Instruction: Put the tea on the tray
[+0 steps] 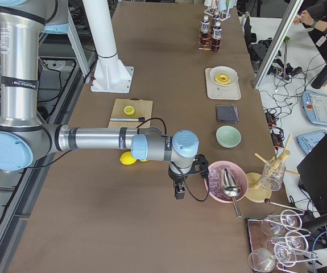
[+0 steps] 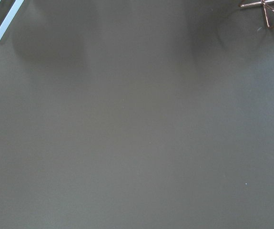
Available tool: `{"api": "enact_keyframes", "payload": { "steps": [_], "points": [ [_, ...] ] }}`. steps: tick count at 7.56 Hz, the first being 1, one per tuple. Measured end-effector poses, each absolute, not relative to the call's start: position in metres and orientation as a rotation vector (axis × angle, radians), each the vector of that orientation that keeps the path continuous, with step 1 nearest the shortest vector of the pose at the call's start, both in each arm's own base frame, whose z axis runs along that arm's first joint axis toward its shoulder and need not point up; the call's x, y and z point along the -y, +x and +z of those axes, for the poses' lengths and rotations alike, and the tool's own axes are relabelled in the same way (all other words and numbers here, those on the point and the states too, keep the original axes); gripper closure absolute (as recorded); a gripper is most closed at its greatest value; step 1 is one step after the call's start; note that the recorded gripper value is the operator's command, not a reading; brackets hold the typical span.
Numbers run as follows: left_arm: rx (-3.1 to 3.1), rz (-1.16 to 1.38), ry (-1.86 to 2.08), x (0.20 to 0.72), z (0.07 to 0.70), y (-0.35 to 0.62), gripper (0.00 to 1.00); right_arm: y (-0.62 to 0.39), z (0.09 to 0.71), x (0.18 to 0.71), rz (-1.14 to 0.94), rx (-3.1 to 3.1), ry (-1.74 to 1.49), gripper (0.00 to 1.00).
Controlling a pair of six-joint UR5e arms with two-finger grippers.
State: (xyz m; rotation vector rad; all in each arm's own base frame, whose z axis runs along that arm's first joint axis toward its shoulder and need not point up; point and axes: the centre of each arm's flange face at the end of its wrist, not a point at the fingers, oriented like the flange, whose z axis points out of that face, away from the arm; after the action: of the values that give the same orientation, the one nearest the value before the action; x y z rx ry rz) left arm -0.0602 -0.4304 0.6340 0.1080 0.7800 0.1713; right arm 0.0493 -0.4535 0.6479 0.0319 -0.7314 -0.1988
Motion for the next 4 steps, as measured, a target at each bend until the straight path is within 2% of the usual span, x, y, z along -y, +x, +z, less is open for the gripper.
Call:
{"api": "enact_keyframes", "payload": {
  "steps": [4],
  "points": [
    [-0.779,0.171,0.119,0.4304,0.6291,-0.0619,0.01,0.0493,0.6469,0.4536,-0.200,0.731,0.034,0.00]
  ]
}}
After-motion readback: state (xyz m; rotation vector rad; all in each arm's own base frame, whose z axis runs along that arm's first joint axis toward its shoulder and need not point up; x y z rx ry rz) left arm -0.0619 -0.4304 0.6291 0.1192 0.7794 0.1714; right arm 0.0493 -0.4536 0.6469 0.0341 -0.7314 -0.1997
